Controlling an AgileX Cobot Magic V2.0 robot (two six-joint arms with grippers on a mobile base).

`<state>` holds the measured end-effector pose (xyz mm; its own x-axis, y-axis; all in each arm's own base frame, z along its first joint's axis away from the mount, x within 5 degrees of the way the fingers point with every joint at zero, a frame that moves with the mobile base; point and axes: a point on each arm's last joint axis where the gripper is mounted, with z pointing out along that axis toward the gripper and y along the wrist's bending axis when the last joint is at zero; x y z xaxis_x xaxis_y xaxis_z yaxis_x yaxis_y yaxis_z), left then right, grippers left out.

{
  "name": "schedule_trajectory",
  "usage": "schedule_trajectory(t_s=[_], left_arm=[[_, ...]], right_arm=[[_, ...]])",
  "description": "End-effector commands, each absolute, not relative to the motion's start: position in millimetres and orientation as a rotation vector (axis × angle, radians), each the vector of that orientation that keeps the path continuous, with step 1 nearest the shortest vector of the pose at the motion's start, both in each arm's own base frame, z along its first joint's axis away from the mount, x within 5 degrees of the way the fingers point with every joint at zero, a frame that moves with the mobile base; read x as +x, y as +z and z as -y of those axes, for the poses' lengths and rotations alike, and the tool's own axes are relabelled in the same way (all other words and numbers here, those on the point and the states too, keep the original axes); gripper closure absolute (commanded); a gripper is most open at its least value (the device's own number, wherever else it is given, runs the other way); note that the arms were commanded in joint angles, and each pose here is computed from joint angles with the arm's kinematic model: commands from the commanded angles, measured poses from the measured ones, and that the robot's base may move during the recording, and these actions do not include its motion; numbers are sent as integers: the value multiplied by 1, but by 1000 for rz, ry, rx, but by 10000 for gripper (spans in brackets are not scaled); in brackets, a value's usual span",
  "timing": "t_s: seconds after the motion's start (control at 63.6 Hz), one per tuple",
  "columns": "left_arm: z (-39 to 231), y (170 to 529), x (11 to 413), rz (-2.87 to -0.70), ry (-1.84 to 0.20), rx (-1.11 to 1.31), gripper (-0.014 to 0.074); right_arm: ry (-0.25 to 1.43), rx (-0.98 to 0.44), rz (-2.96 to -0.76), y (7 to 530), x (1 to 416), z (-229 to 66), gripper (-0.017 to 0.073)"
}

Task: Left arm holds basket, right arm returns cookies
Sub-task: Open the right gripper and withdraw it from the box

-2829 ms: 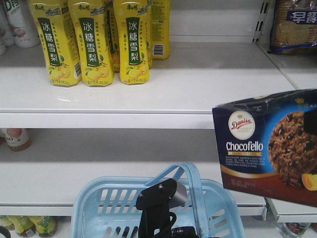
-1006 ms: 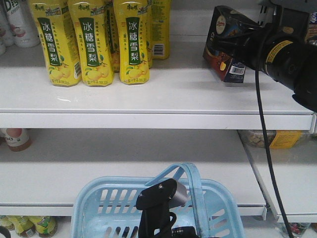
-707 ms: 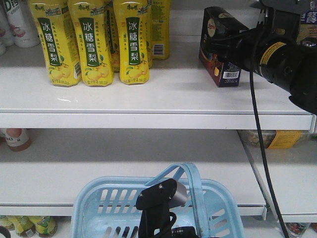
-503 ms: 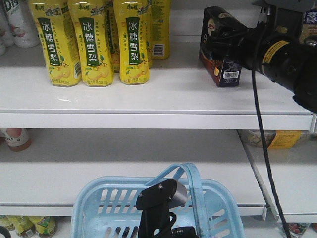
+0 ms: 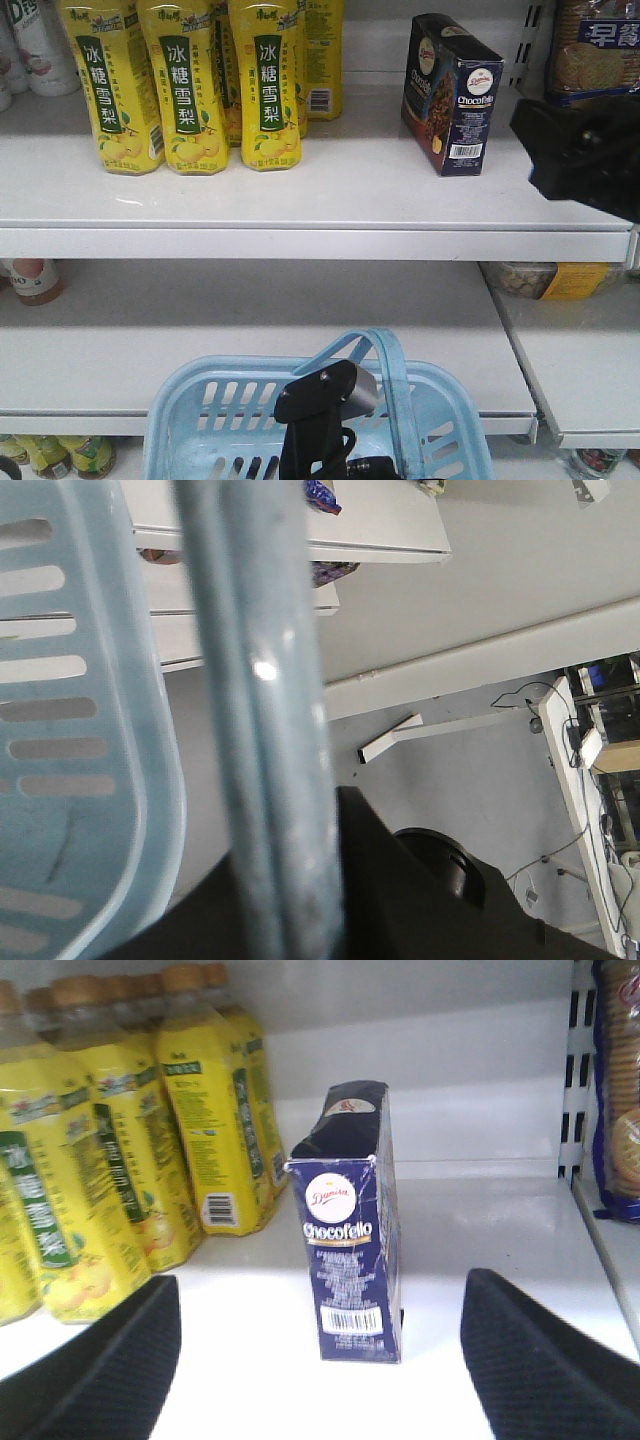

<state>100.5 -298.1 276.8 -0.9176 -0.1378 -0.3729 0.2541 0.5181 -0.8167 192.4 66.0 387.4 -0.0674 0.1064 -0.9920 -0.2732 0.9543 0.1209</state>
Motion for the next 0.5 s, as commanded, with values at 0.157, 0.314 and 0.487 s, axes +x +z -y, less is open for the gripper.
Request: schedule_trajectory(t_s=[0.157, 0.314, 0.487], left_arm=[[295, 301, 100, -2284, -1428, 100, 600], [295, 301, 100, -2284, -1428, 100, 600], [295, 301, 100, -2284, -1428, 100, 600]], right_arm=[[322, -234, -1468, 372, 122, -46, 30], [291, -241, -1413, 342, 86, -31, 48], [291, -237, -1375, 314, 64, -22, 79]])
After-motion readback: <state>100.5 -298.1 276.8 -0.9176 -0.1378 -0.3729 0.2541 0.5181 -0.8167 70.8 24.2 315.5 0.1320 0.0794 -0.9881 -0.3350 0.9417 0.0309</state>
